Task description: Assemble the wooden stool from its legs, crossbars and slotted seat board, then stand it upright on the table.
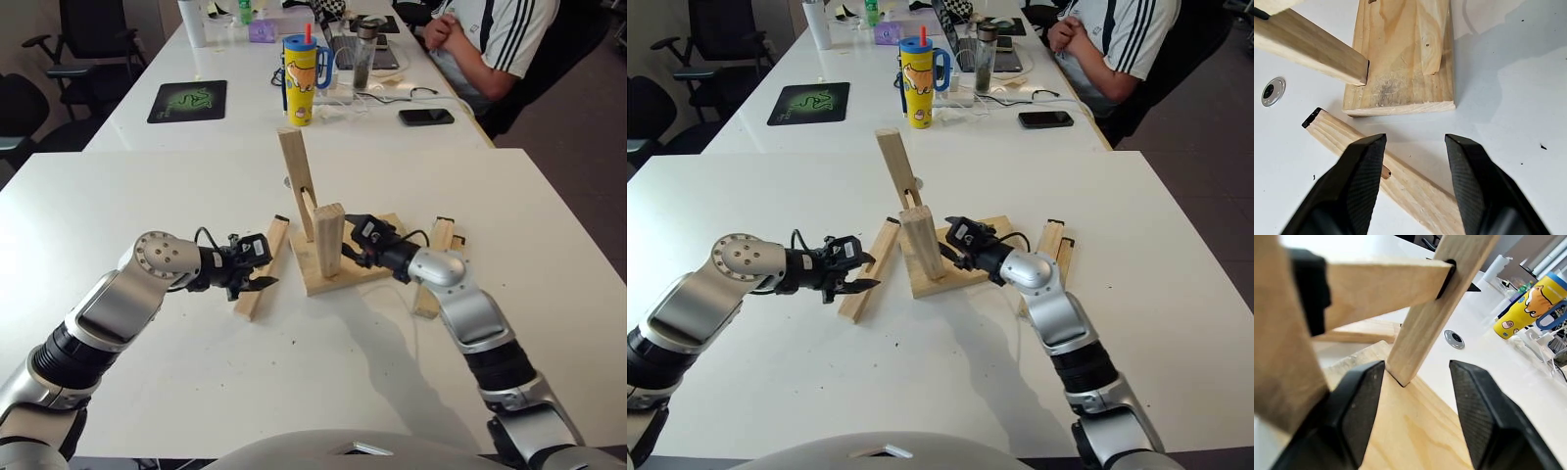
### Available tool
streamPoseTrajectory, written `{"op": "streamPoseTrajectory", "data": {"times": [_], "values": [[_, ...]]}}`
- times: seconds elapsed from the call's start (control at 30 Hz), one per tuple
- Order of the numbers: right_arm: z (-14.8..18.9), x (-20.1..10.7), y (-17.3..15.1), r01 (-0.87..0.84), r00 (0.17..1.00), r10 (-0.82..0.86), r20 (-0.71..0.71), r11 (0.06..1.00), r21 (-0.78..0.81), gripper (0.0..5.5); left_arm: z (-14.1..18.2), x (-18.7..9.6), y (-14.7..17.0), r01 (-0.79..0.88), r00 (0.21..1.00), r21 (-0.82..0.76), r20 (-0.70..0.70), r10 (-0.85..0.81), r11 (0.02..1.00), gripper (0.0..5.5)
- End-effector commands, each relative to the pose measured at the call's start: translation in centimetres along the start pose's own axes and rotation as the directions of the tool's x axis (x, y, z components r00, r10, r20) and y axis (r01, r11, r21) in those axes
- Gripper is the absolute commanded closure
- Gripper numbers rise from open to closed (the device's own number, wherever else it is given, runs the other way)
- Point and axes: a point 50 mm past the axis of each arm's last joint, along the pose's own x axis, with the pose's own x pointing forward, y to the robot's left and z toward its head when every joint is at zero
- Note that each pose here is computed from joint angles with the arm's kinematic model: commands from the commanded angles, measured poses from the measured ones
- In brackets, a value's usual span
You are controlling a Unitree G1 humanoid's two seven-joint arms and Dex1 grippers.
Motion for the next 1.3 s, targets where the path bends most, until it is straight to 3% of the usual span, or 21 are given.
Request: {"op": "streamPoseTrajectory", "data": {"times": [0.03, 0.2, 0.3, 0.43, 0.57, 0.83, 1.0, 1.17, 1.3], "values": [[1.7, 2.4, 1.3, 0.097, 0.995, -0.098, 0.012, 0.993, 0.071, 3.05, -0.4, 0.8, 1.5, -0.089, 0.995, 0.003, -0.037, 0.089, 0.996, 3.26], [2.2, 3.9, 2.1, 0.203, 0.979, -0.202, -0.016, 0.974, 0.104, 3.05, -2.0, 0.9, 3.7, -0.246, 0.965, -0.055, -0.111, 0.239, 0.968, 3.26], [2.2, 3.8, 1.2, 0.263, 0.965, -0.263, -0.017, 0.959, 0.105, 3.05, -1.7, 1.1, 3.8, -0.254, 0.964, -0.074, -0.097, 0.246, 0.964, 3.26], [2.0, 2.6, -2.2, 0.331, 0.943, -0.333, 0.0, 0.94, 0.085, 3.05, -0.8, 0.8, 2.7, -0.213, 0.976, -0.065, -0.051, 0.21, 0.975, 3.26], [1.1, 0.7, -6.2, 0.327, 0.945, -0.327, -0.006, 0.945, 0.024, 3.05, -0.7, -1.7, 1.1, -0.134, 0.991, -0.013, -0.031, 0.134, 0.991, 3.26], [-3.9, 0.6, -9.4, 0.126, 0.961, -0.161, -0.226, 0.979, -0.162, 3.05, 0.3, -4.1, -2.0, 0.072, 0.996, 0.002, 0.054, -0.072, 0.997, 3.26], [-5.1, 2.1, -10.1, 0.079, 0.952, -0.143, -0.272, 0.969, -0.233, 3.05, 2.8, -3.3, -2.5, 0.12, 0.971, -0.007, 0.21, -0.116, 0.993, 3.26], [-4.8, 3.5, -11.0, 0.12, 0.93, -0.226, -0.291, 0.932, -0.341, 3.05, 3.9, -1.7, -2.2, 0.108, 0.962, -0.01, 0.252, -0.102, 0.994, 3.26], [-5.2, 4.1, -10.8, 0.005, 0.914, -0.177, -0.366, 0.905, -0.426, 3.05, 4.2, -0.2, -1.2, 0.047, 0.97, -0.023, 0.241, -0.04, 0.999, 3.26]]}}
